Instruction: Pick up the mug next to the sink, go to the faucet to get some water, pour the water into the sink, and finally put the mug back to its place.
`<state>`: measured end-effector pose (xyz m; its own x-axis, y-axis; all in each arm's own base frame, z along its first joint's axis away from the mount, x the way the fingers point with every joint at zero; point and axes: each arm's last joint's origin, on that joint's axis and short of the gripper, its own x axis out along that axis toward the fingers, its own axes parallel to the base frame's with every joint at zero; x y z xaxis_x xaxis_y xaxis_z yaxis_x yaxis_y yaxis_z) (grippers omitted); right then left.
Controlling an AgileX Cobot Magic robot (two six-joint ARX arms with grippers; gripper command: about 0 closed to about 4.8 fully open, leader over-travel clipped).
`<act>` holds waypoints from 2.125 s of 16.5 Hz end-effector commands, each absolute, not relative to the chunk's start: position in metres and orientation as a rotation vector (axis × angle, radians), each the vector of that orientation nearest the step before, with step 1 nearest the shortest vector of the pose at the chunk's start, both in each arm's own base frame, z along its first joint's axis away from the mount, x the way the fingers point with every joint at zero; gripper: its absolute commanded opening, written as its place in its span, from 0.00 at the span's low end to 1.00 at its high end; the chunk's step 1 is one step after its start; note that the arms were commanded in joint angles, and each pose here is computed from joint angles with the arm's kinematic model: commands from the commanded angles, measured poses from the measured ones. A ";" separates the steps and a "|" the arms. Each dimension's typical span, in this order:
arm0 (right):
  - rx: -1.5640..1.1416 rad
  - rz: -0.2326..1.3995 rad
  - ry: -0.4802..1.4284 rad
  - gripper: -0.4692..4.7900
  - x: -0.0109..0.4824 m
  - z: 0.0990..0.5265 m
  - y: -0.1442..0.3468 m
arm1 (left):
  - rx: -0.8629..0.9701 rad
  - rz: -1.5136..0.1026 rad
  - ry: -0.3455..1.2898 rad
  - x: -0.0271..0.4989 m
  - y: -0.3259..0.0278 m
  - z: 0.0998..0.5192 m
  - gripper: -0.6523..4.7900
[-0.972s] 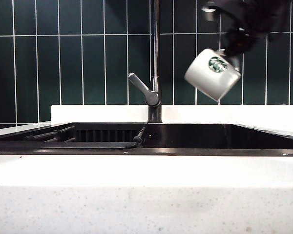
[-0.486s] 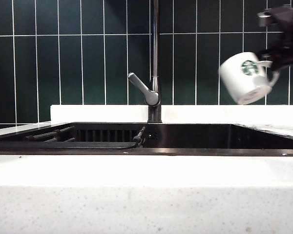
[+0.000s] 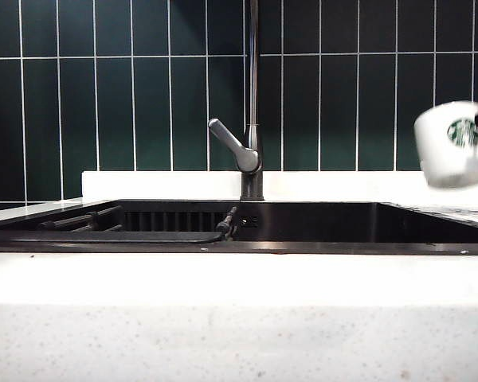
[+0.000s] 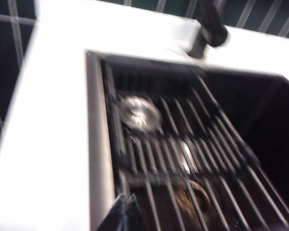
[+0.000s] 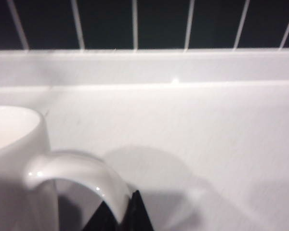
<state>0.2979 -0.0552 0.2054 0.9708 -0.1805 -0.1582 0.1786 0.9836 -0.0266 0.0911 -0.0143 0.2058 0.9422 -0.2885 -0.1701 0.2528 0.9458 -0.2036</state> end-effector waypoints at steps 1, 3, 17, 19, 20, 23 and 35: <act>0.004 -0.202 0.088 0.09 0.292 0.205 -0.055 | -0.166 -0.284 0.059 0.095 -0.014 0.211 0.12; 0.004 -0.222 0.100 0.09 0.290 0.201 -0.055 | -0.165 -0.263 0.055 0.096 -0.014 0.208 0.12; 0.008 -0.243 0.166 0.09 0.293 0.186 -0.059 | -0.165 -0.202 0.091 0.099 -0.013 0.195 0.12; 0.008 -0.243 0.163 0.10 0.292 0.187 -0.059 | -0.165 -0.204 0.085 0.099 -0.013 0.196 0.12; 0.008 -0.243 0.164 0.14 0.292 0.187 -0.059 | -0.166 -0.204 0.084 0.099 -0.013 0.196 0.12; 0.011 -0.239 0.199 0.21 0.289 0.190 -0.057 | -0.165 -0.204 0.084 0.099 -0.013 0.196 0.12; 0.025 -0.235 0.402 0.22 0.253 0.211 -0.050 | -0.173 -0.207 0.085 0.099 -0.013 0.196 0.12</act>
